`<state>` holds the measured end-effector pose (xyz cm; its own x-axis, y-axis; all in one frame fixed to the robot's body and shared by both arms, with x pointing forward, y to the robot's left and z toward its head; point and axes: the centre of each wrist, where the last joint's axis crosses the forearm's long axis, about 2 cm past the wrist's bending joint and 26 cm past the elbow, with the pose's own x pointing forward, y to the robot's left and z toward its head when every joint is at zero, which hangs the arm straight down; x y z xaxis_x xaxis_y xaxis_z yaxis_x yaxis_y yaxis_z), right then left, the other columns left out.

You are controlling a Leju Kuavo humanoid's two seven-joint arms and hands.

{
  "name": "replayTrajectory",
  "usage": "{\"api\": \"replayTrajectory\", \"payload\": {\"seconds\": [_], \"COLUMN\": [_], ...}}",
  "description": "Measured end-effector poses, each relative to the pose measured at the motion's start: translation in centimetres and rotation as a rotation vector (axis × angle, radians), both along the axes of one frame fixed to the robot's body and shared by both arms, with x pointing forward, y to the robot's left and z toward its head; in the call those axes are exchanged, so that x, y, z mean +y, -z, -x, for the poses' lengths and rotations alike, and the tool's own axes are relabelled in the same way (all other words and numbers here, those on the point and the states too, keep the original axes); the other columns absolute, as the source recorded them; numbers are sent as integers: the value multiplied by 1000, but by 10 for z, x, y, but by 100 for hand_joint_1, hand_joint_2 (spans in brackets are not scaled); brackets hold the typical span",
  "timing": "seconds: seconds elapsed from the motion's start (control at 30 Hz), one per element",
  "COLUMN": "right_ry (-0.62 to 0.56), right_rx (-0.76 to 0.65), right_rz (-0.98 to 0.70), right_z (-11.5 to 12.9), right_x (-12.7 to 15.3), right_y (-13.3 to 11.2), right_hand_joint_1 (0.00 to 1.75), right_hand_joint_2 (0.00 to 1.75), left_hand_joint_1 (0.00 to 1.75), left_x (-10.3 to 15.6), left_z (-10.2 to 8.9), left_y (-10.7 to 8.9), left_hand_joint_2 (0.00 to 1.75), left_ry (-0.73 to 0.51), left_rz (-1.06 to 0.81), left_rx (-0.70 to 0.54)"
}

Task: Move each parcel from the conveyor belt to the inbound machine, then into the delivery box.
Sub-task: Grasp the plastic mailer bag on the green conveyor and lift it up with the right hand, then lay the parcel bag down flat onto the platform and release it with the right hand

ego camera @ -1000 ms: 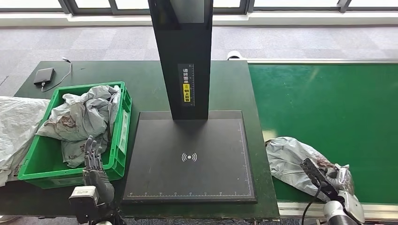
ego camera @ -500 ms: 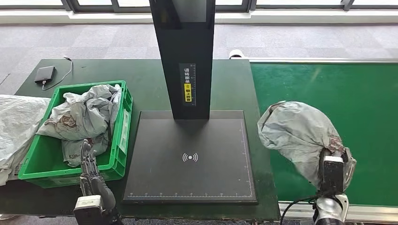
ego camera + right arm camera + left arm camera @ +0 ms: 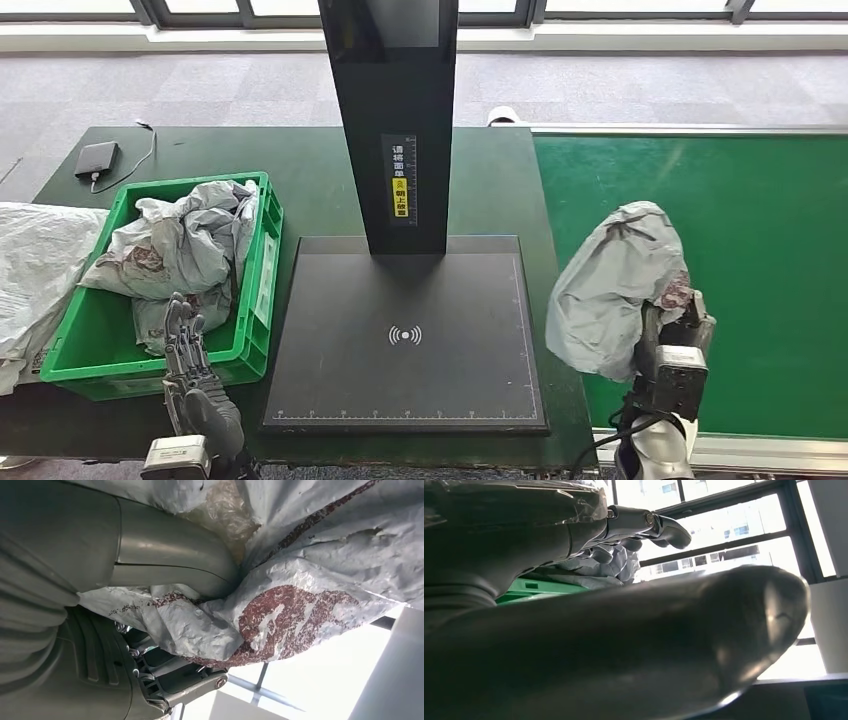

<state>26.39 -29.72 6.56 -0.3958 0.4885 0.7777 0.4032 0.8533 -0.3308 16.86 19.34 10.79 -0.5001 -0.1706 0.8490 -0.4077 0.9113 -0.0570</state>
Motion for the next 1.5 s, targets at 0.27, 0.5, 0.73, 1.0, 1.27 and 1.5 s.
{"api": "replayTrajectory", "payload": {"seconds": [0.27, 0.5, 0.73, 1.0, 1.27, 1.5], "right_ry": [-135, -162, -170, -177, -315, -383], "right_rx": [59, 76, 88, 94, 204, 328], "right_rz": [29, 30, 32, 39, 233, 240], "right_z": [-9, -11, -10, -10, -11, -8], "right_x": [43, 52, 54, 55, 94, 134], "right_y": [11, 14, 17, 18, 21, 24], "right_hand_joint_1": [175, 175, 175, 175, 175, 175], "right_hand_joint_2": [175, 175, 175, 175, 175, 175], "left_hand_joint_1": [0, 0, 0, 0, 0, 0], "left_x": [2, 3, 4, 4, -8, -27], "left_z": [-7, -8, -8, -8, -28, -54], "left_y": [-2, -2, -1, -1, -7, -10], "left_hand_joint_2": [0, 0, 0, 0, 0, 0], "left_ry": [78, 81, 84, 90, 264, 436], "left_rz": [2, -6, -10, -11, -39, -73], "left_rx": [-25, -26, -26, -27, -78, -93]}}
